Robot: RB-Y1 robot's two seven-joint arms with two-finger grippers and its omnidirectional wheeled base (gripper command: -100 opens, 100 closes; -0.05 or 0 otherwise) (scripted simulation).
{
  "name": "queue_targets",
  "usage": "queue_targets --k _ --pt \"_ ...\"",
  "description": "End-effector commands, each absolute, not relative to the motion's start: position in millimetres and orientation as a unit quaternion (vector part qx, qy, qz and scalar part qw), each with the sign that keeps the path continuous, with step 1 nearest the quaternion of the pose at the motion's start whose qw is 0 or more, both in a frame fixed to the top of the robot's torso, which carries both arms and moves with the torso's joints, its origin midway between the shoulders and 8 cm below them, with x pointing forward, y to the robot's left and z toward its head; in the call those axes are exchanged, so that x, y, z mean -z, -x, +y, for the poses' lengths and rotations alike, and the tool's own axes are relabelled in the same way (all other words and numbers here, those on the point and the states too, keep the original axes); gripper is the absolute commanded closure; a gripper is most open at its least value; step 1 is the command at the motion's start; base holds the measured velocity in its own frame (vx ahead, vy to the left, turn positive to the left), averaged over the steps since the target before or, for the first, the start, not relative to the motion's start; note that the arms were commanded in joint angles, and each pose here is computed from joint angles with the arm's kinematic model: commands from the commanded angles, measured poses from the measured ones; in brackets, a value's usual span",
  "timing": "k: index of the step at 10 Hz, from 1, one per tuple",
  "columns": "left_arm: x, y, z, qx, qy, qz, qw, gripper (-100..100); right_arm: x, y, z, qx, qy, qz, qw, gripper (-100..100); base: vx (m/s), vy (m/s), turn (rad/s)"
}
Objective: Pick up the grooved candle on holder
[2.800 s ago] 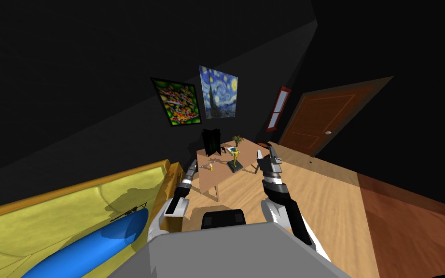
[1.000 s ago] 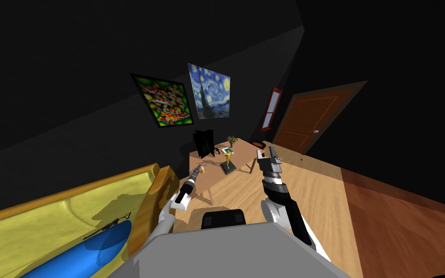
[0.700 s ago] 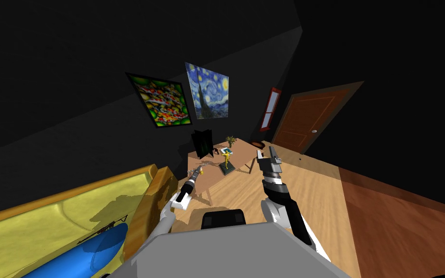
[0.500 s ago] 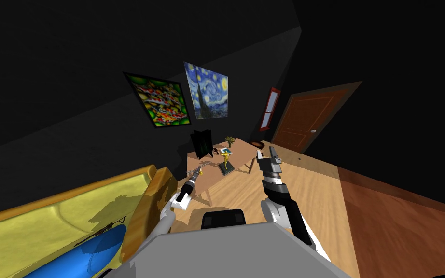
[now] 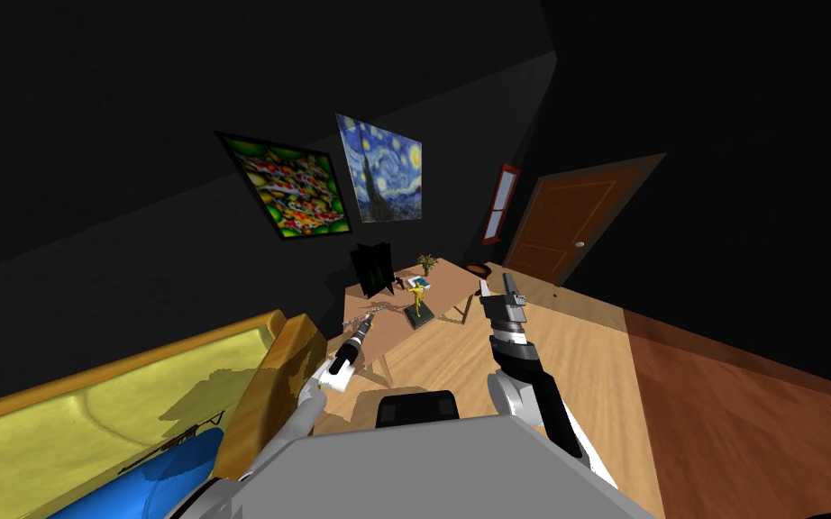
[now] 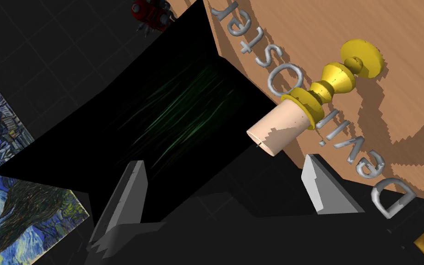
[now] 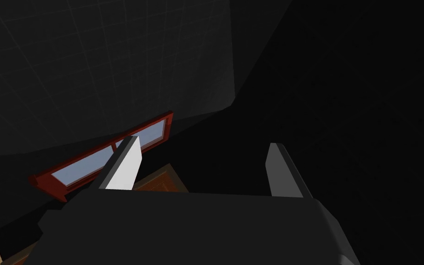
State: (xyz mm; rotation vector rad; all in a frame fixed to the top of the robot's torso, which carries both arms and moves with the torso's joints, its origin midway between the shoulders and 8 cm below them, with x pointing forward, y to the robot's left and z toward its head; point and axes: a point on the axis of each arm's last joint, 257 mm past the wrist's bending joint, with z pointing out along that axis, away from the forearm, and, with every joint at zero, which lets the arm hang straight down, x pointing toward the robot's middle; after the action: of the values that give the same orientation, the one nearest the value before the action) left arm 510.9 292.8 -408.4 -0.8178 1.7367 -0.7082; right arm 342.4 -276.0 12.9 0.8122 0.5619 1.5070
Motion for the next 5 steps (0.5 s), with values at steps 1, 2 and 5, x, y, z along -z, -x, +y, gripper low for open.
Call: queue_targets --k 1,2,5 --pt "415 -514 302 0.281 0.337 0.734 0.518 -100 -13 -342 -276 -0.656 -0.353 0.244 0.621 0 0.018 -0.034 -0.045" --pt "422 -510 305 0.276 0.341 0.738 0.513 -100 -13 -342 -276 -0.656 -0.353 0.244 0.621 0 0.016 -0.031 -0.024" --pt "437 -512 324 0.245 0.337 0.757 0.504 -100 -13 -342 -276 -0.656 -0.353 0.244 0.621 0 0.021 -0.046 -0.031"
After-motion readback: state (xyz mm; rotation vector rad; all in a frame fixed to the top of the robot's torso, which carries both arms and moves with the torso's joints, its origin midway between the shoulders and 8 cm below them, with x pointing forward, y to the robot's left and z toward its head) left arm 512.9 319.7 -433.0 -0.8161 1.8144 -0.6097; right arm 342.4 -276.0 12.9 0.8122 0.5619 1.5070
